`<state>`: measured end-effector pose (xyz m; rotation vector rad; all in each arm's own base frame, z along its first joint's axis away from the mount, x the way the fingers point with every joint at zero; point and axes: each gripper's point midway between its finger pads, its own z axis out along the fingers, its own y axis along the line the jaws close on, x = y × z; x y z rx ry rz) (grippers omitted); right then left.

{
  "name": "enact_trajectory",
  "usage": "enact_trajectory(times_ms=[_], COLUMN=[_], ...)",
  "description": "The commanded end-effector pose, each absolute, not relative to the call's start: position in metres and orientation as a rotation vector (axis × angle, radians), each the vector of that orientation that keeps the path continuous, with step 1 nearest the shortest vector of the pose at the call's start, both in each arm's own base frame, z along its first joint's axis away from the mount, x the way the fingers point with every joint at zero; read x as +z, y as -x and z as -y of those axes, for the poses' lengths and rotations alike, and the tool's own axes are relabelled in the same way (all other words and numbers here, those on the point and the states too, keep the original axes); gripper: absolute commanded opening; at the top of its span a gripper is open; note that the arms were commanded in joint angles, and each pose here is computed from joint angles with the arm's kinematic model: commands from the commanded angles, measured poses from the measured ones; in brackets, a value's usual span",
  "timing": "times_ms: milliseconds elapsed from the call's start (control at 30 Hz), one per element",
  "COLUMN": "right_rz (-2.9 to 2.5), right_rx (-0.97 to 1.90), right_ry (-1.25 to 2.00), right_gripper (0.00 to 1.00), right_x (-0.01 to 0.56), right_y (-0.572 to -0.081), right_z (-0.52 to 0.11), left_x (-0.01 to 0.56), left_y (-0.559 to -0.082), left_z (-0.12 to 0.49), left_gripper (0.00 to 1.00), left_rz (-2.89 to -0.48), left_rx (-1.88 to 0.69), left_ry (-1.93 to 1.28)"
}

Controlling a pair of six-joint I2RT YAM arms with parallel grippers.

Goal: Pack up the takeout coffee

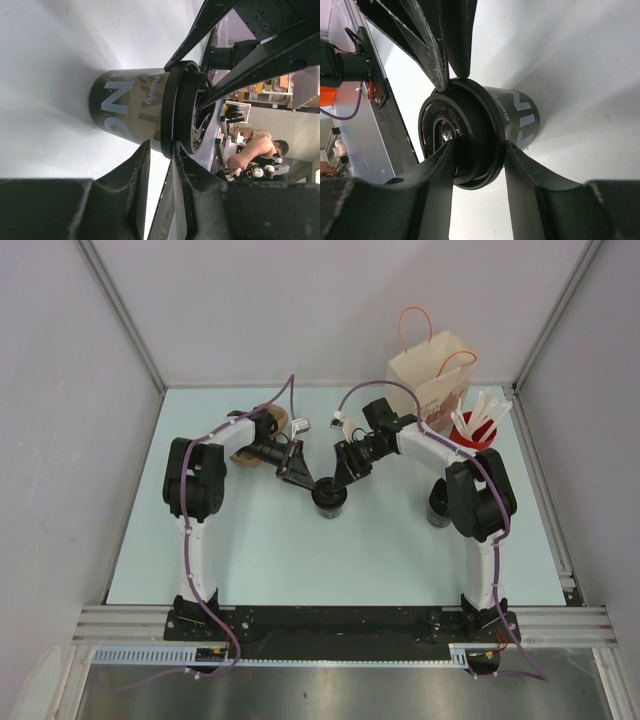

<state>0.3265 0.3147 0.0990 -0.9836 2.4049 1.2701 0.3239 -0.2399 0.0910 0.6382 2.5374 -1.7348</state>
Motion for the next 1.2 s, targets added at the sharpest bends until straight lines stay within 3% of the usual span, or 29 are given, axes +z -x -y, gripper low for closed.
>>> enact_trajectory(times_ms=[0, 267, 433, 700, 967, 1167], right_rz=[-2.622, -2.627, -2.592, -2.575, -2.562, -2.548], right_rx=[1.018, 0.999, 0.997, 0.992, 0.992, 0.986], right_ry=[1.066, 1.085, 1.088, 1.08, 1.075, 1.064], right_gripper=[0.44, 0.44, 0.44, 0.44, 0.45, 0.48], right_x=[0.031, 0.029, 0.038, 0.046, 0.051, 0.057], right_y=[-0.306, -0.303, -0.307, -0.312, -0.314, -0.317], right_z=[-0.287, -0.283, -0.286, -0.289, -0.288, -0.286], left_x=[-0.022, -0.018, 0.029, 0.102, 0.141, 0.172], left_y=[-0.301, -0.3, -0.334, -0.38, -0.389, -0.39], left_z=[0.202, 0.209, 0.222, 0.237, 0.242, 0.229], left_gripper=[0.28, 0.32, 0.49, 0.61, 0.72, 0.87], left_rz=[-2.913, -2.888, -2.712, -2.496, -2.398, -2.337], left_rx=[-1.129, -1.091, -1.148, -1.185, -1.214, -1.18], left_ry=[-0.927, -0.982, -0.955, -0.967, -0.965, -0.947])
